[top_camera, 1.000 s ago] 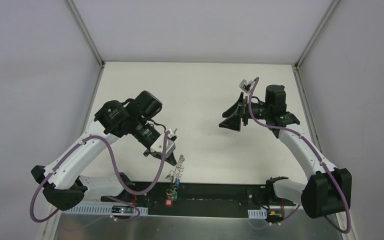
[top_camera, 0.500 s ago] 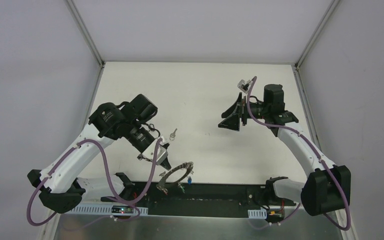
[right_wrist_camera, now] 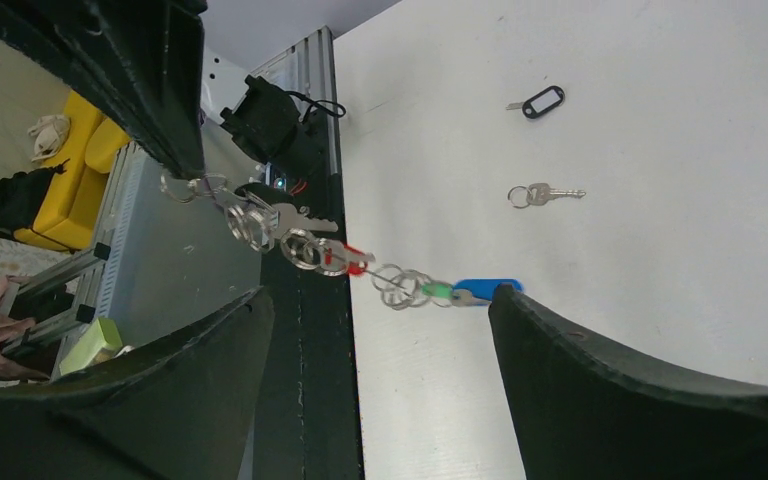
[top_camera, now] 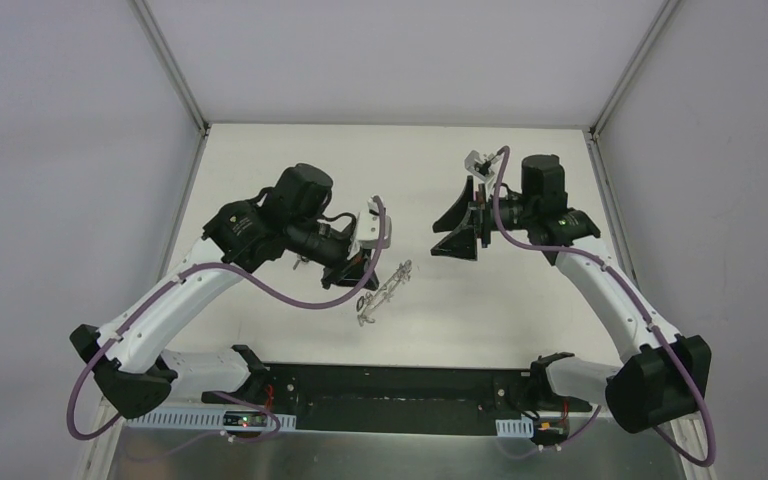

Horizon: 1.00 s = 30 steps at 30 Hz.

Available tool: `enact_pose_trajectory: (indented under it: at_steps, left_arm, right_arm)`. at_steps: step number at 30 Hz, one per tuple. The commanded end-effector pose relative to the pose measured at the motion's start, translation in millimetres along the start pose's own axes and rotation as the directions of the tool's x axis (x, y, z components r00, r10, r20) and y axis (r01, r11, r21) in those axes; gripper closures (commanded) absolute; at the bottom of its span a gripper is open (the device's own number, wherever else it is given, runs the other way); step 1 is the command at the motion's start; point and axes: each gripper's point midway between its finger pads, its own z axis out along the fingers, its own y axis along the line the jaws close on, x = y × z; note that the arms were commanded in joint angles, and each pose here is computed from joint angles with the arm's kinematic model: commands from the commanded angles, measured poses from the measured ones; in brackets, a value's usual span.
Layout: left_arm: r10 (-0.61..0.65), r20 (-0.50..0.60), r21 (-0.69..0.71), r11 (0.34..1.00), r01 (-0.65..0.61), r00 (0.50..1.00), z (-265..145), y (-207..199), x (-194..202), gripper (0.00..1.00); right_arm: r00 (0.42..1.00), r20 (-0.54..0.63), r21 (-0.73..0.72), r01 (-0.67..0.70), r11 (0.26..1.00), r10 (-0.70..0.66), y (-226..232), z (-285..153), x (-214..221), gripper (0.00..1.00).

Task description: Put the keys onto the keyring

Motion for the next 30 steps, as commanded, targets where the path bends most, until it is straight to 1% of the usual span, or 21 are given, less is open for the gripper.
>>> enact_pose_trajectory:
  at_steps: [1,4,7,11,14,19,22,27,30]
  left_arm:
    - [-0.094,0.070,-0.139,0.985,0.103,0.993,-3.1,26.2,-20.2,1.00]
    - [-0.126,0.067,-0.215,0.967,0.138,0.990,-7.9,42.0,-19.5,1.00]
    - [-0.171,0.065,-0.311,0.933,0.183,0.983,-17.6,61.0,-16.4,1.00]
    - [-0.235,0.074,-0.479,0.844,0.241,0.969,-37.5,90.9,-7.2,1.00]
    - [-0.263,0.092,-0.540,0.797,0.270,0.960,-49.0,99.7,-3.6,1.00]
    - [-0.284,0.118,-0.605,0.739,0.295,0.952,-62.1,105.4,-0.5,1.00]
    - [-0.281,0.116,-0.621,0.728,0.290,0.953,-64.2,107.2,2.7,1.00]
    - [-0.246,0.084,-0.626,0.741,0.243,0.966,-63.4,110.0,6.4,1.00]
    - [-0.236,0.071,-0.647,0.728,0.225,0.969,-66.3,114.1,8.5,1.00]
  right_arm:
    - [0.999,-0.007,-0.034,0.051,0.998,-0.051,8.9,3.6,-7.9,0.18]
    - [1.000,-0.001,0.023,0.015,1.000,-0.015,-8.4,9.1,-8.1,0.18]
    - [0.999,0.018,0.102,-0.042,0.994,0.040,-27.9,13.7,-11.9,0.18]
    - [0.995,0.033,0.187,-0.094,0.978,0.089,-49.6,21.1,-17.1,0.18]
    - [0.994,0.027,0.189,-0.110,0.976,0.107,-53.0,28.6,-17.8,0.18]
    - [0.992,0.006,0.168,-0.127,0.978,0.128,-56.8,39.6,-13.1,0.18]
    - [0.990,-0.010,0.156,-0.136,0.978,0.139,-58.6,45.9,-9.1,0.18]
    - [0.988,-0.029,0.142,-0.147,0.979,0.152,-60.1,51.6,-3.2,0.18]
    - [0.987,-0.040,0.130,-0.150,0.980,0.157,-59.0,54.1,0.6,0.18]
